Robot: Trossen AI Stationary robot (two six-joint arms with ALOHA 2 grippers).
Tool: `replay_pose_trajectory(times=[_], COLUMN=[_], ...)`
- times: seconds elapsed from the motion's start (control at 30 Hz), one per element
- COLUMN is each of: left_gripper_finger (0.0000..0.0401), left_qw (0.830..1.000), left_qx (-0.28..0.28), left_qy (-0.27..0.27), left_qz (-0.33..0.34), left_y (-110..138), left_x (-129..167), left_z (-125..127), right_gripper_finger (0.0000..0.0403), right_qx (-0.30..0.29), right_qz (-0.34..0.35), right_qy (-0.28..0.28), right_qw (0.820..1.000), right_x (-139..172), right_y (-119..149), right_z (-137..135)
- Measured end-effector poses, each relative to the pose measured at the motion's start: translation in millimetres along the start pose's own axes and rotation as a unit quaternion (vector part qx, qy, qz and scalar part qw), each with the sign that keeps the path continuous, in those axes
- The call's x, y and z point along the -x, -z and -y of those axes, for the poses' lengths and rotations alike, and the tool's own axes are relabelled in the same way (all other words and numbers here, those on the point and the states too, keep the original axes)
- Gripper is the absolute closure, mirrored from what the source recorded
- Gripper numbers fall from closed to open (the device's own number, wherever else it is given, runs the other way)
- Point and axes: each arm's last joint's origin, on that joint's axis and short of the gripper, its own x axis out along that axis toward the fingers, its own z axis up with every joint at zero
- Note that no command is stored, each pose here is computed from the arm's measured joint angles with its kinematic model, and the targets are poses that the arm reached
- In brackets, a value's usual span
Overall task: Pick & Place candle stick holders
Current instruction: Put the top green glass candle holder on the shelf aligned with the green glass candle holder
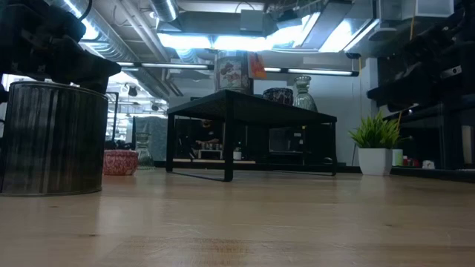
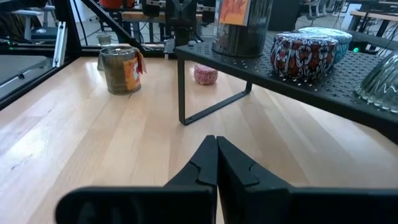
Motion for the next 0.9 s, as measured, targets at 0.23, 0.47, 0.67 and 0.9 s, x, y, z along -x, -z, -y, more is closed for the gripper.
replay_pose_trajectory(times=[0.23, 0.47, 0.67, 0.9], left_gripper_finger=[0.0395, 0.0395, 0.0395, 0.0395], left_qw=[1.0, 1.0, 1.0, 1.0], left_qx=[0.0, 0.0, 0.0, 0.0], left_qy=[0.0, 0.0, 0.0, 0.0], left_qz=[0.0, 0.0, 0.0, 0.0], left_y=[0.0, 0.0, 0.0, 0.0], left_x=[0.0, 0.0, 0.0, 0.0], left_z=[0.0, 0.0, 0.0, 0.0], right_gripper_finger=[0.0403, 0.0403, 0.0403, 0.0403], right_qx=[0.0, -0.001, -0.002, -0.003], right_qz=[-0.004, 0.009, 0.016, 0.032], right_qy=[0.0, -0.002, -0.005, -0.004], right_qw=[1.0, 1.0, 1.0, 0.999], right_x=[3.1, 4.7, 5.7, 7.8], right_y=[1.5, -0.6, -1.8, -4.3], right_z=[0.3, 0.4, 0.3, 0.6])
